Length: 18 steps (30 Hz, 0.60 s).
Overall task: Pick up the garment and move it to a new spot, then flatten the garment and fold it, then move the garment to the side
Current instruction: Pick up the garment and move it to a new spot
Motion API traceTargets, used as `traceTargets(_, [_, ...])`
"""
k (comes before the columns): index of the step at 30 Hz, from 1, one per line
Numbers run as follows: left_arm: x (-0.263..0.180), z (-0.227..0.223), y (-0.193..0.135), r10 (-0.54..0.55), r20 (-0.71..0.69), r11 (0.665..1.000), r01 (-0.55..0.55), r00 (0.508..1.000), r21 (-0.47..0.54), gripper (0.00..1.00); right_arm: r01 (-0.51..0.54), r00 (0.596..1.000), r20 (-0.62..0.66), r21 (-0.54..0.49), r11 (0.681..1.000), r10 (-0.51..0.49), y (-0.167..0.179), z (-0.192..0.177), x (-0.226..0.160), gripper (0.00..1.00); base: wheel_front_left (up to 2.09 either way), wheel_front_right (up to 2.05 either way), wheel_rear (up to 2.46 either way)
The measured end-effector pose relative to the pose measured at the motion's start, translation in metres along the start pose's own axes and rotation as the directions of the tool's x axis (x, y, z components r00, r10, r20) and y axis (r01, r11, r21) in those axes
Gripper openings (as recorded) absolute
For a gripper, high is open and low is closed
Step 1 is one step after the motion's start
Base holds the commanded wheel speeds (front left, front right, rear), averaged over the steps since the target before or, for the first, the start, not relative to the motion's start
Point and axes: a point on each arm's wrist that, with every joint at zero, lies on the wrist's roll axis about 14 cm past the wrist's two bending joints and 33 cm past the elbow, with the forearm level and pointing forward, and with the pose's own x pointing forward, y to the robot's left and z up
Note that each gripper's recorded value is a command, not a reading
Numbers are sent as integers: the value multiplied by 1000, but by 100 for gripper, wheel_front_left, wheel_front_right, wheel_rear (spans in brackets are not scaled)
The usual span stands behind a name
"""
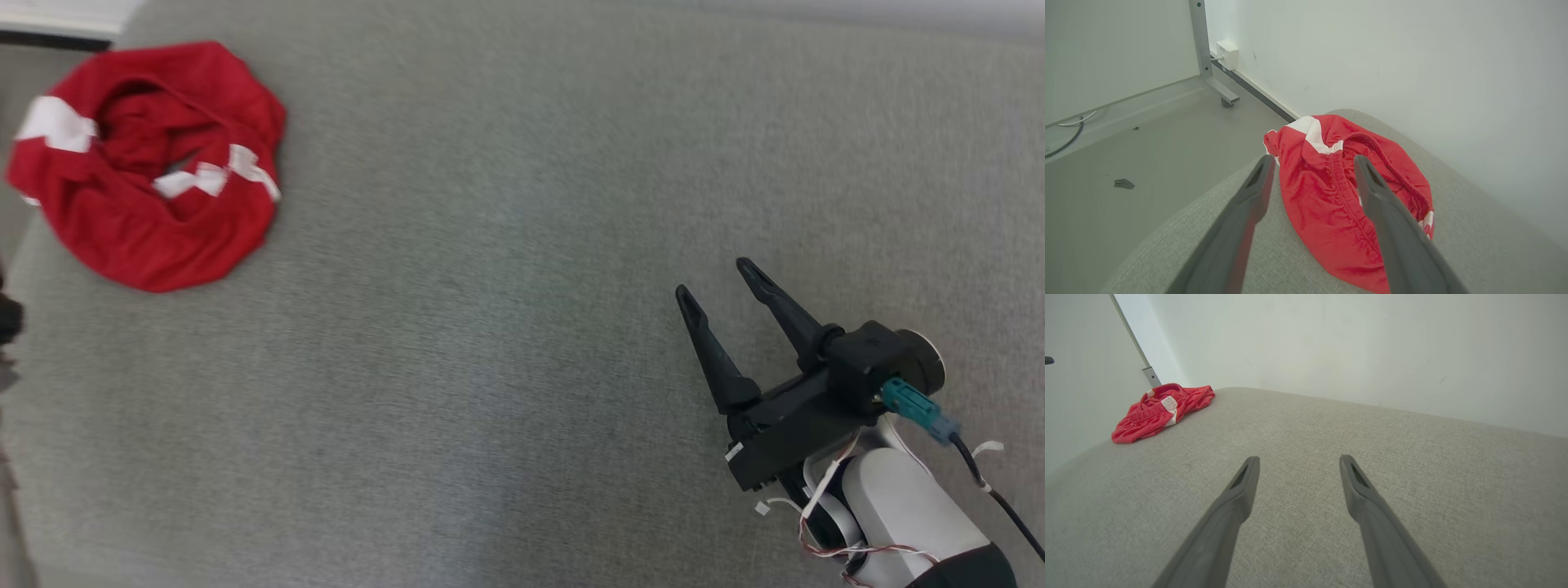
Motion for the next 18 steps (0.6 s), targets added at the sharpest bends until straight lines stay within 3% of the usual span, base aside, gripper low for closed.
traceTargets(3, [22, -14, 6, 47, -86, 999, -49, 995, -23, 100, 18, 1000, -21, 11, 1000, -17, -11, -13, -2, 100, 0, 0, 0])
traceTargets(9, [63, -49, -15, 66, -218, 992, -87, 974, -90, 100, 90, 995, -42, 35, 995, -88, -40, -34, -11, 100, 0, 0, 0])
traceTargets(18, [82, -143, -28, 150, -455, 984, -175, 878, -14, 100, 198, 978, -84, 59, 978, -193, -69, -59, -34, 100, 0, 0, 0])
